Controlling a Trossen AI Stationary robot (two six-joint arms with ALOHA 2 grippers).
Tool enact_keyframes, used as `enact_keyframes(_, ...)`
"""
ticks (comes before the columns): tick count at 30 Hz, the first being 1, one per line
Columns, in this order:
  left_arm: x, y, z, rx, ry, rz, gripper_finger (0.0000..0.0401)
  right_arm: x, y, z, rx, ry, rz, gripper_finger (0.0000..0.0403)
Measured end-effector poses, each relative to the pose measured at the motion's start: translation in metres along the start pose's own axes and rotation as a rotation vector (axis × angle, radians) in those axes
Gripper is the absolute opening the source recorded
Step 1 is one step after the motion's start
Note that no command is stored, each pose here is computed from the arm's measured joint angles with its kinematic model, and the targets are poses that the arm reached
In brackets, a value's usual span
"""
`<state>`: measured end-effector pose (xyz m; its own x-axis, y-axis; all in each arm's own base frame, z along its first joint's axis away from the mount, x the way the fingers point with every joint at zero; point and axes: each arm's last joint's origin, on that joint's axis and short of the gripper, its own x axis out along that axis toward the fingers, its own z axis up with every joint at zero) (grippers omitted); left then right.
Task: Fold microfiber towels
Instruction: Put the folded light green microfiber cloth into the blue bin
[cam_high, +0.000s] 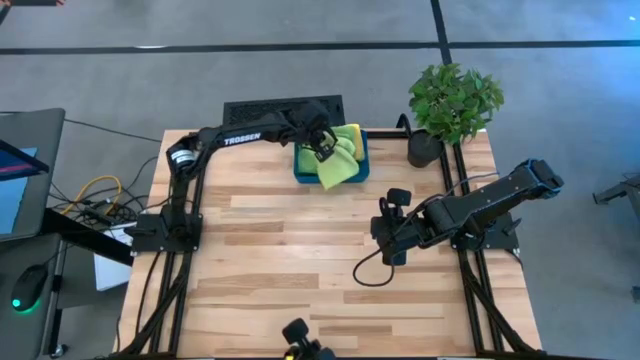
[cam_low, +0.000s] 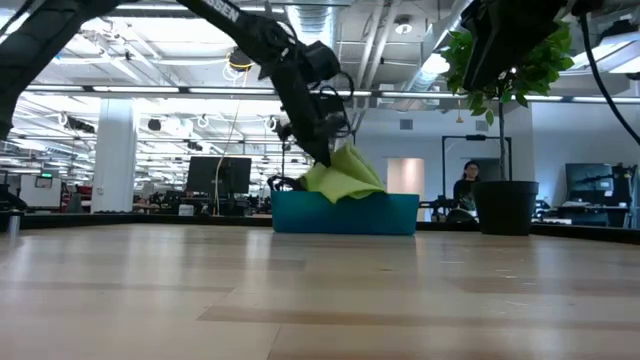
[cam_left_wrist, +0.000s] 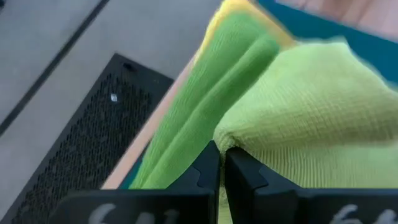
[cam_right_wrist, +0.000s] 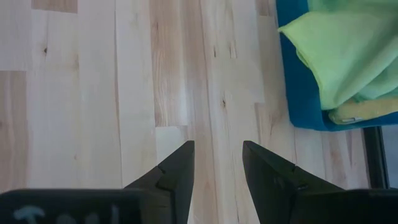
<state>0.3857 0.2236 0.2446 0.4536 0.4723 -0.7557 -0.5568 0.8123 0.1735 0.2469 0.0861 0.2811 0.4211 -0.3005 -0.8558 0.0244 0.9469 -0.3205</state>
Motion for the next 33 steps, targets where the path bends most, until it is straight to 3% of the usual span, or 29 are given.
enact_keyframes(13, 0.015, 0.004, -0.001, -0.008, -0.012, 0.038, 0.0038, 0.002, -0.003, 0.001, 0.011, 0.004, -0.005, 0.0159)
enact_keyframes(17, 0.015, 0.004, -0.001, 0.011, -0.010, 0.059, 0.0067, 0.003, -0.006, 0.001, 0.021, 0.009, -0.009, 0.0159)
enact_keyframes(22, 0.014, 0.007, -0.001, 0.011, -0.006, 0.161, 0.0121, 0.005, -0.011, 0.002, 0.040, 0.016, -0.017, 0.0159)
enact_keyframes(27, 0.000, 0.012, 0.008, 0.012, 0.040, 0.198, 0.0152, 0.010, -0.022, 0.004, 0.078, 0.026, -0.039, 0.0159)
enact_keyframes(33, -0.032, 0.018, 0.031, 0.034, 0.058, 0.192, 0.0159, 0.017, -0.045, 0.005, 0.139, 0.049, -0.073, 0.0159)
